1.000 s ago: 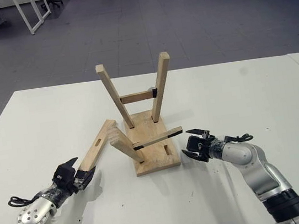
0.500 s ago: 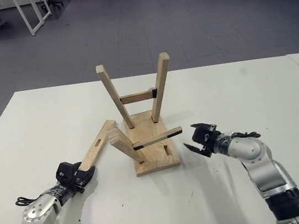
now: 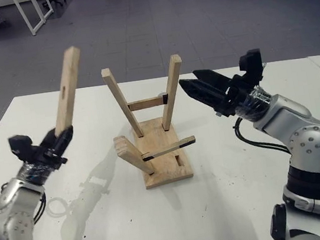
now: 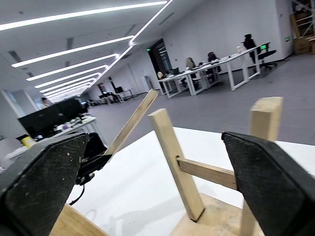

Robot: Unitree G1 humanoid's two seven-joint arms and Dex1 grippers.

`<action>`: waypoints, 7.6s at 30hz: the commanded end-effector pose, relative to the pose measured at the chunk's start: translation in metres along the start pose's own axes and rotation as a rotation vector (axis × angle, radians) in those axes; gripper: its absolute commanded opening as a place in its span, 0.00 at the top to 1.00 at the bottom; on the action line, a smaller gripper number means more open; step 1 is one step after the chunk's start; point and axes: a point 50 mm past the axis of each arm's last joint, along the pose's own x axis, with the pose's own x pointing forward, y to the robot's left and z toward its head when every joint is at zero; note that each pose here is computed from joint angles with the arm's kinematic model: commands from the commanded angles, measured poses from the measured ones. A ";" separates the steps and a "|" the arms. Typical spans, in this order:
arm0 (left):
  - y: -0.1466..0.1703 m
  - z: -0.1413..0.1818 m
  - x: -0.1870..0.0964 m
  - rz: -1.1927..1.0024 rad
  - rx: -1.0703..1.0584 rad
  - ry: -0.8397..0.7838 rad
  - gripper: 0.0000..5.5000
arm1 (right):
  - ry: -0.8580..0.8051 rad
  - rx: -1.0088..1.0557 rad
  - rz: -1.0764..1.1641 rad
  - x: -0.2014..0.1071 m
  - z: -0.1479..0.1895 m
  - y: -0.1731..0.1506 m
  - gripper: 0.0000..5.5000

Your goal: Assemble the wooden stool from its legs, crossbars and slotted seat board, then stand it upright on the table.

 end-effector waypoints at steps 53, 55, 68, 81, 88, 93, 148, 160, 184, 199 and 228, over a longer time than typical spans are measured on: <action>-0.064 0.082 0.020 -0.600 -0.004 0.081 0.44 | 0.070 -0.034 0.131 0.039 0.023 0.005 0.63; -0.042 0.051 0.023 -0.419 0.069 0.199 0.44 | 0.148 -0.108 0.032 0.016 0.019 -0.009 0.63; 0.004 -0.064 0.032 0.079 0.457 0.507 0.44 | 0.679 -0.288 -0.083 -0.055 -0.061 -0.046 0.63; 0.020 -0.055 0.034 0.148 0.466 0.464 0.44 | 0.527 -0.149 0.121 -0.015 -0.096 0.015 0.63; 0.021 -0.058 0.029 0.166 0.462 0.467 0.44 | 0.480 -0.158 0.176 -0.003 -0.084 0.021 0.63; 0.021 -0.059 0.032 0.150 0.462 0.469 0.44 | 0.480 -0.170 0.154 0.007 -0.092 0.004 0.63; -0.111 -0.034 0.098 -0.483 1.033 0.170 0.44 | 0.530 -0.551 -0.055 0.024 -0.144 -0.032 0.63; -0.090 -0.099 0.072 -0.515 1.167 0.618 0.44 | 0.636 -0.636 -0.051 0.033 -0.142 -0.030 0.63; -0.115 0.019 0.097 -0.090 1.153 -0.365 0.44 | 0.770 -0.655 -0.273 0.029 -0.148 -0.055 0.63; -0.084 0.023 0.078 0.107 1.202 -0.417 0.44 | 0.781 -0.721 -0.337 0.002 -0.095 -0.035 0.38; -0.015 0.047 0.048 -0.221 0.561 -0.104 0.44 | 0.581 -0.455 0.040 0.007 -0.084 -0.001 0.38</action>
